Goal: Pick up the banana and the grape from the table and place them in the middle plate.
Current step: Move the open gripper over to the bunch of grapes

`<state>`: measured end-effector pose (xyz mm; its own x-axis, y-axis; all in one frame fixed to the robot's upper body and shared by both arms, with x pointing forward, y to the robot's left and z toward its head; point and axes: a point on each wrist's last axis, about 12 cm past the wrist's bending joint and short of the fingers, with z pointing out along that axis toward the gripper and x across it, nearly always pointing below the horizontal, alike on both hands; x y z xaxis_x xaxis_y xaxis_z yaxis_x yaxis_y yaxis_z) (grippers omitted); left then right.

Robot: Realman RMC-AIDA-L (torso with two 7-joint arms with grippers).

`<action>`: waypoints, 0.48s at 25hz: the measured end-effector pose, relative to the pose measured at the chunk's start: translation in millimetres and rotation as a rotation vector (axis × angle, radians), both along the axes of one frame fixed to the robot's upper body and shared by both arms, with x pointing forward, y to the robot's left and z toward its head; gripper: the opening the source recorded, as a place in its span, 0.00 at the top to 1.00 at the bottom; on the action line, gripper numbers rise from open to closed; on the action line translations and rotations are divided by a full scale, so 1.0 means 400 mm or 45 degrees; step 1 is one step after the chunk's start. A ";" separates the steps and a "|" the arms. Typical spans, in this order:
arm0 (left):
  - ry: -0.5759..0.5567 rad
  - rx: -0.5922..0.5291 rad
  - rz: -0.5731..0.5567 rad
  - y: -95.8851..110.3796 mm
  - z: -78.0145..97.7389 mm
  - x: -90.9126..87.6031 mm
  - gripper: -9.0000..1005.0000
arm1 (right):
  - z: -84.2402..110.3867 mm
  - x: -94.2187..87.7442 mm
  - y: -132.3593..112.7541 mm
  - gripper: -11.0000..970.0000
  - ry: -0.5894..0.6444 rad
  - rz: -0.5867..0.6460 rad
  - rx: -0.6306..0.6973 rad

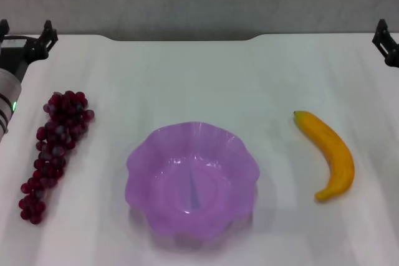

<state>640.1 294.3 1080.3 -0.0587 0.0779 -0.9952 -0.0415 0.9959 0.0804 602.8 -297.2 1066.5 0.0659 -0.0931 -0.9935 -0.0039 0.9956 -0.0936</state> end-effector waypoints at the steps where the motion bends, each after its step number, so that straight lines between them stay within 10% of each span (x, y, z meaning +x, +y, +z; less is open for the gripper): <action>1: -0.002 -0.003 0.002 0.001 0.001 0.001 0.12 | -0.001 -0.001 -0.001 0.08 0.001 -0.001 0.000; 12: 0.028 -0.021 0.006 -0.001 0.004 0.011 0.12 | -0.004 -0.003 -0.005 0.08 0.006 -0.006 -0.003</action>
<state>644.3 293.8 1081.9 -0.0806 0.0615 -0.9949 -0.0445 0.9969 0.0652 601.4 -299.0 1065.1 0.0609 -0.0958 -0.9935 0.0000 0.9954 -0.0960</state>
